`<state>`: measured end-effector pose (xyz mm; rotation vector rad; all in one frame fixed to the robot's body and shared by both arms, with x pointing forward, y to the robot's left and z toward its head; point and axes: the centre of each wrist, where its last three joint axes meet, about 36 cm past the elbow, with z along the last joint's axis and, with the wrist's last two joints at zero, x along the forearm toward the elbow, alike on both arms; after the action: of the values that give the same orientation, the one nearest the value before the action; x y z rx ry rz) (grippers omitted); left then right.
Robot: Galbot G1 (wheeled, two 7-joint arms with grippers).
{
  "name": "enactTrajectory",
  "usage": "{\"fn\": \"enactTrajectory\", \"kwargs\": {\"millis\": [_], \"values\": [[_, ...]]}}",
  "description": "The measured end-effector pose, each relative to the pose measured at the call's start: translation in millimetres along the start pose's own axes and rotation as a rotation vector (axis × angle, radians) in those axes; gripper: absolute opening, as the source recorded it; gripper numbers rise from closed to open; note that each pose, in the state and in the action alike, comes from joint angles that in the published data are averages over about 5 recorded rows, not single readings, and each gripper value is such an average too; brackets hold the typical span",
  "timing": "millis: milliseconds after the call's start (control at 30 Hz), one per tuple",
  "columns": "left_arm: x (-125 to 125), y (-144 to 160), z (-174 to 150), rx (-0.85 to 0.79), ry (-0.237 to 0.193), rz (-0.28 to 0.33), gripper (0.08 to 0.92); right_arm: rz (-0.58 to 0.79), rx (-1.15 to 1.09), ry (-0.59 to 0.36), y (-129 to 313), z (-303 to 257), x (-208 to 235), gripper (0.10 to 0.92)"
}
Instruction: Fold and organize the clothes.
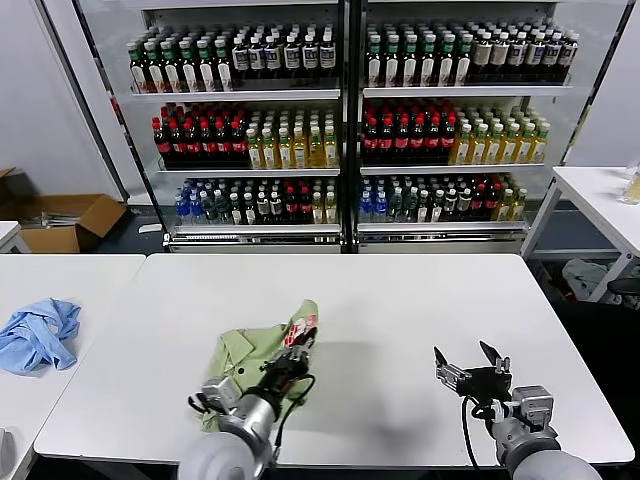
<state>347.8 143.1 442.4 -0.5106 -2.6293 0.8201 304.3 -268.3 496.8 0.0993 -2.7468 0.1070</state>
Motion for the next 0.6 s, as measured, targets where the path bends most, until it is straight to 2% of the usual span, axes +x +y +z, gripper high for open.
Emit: {"fn": "enactTrajectory", "kwargs": {"millis": [200,367,467,600], "values": [[-3.0,-9.0,5.9,-0.021,-0.038,0.046,0.383,-0.01,0.003,-0.01,1.3,-2.8,-0.7,0.823],[8.3,-8.1,-1.3,-0.08,-0.1,0.071,0.53,-0.035,-0.002,-0.015,7.8,-3.6,-5.1,0.823],[19.6,2.7,-8.1,-0.15,-0.152,0.046,0.617,-0.066,-0.012,-0.012,17.5,-2.2,-11.8,0.822],[39.2,28.7,-17.4,-0.264,-0.219,-0.036,0.729,-0.131,-0.025,0.001,39.6,3.3,-26.8,0.823]]}}
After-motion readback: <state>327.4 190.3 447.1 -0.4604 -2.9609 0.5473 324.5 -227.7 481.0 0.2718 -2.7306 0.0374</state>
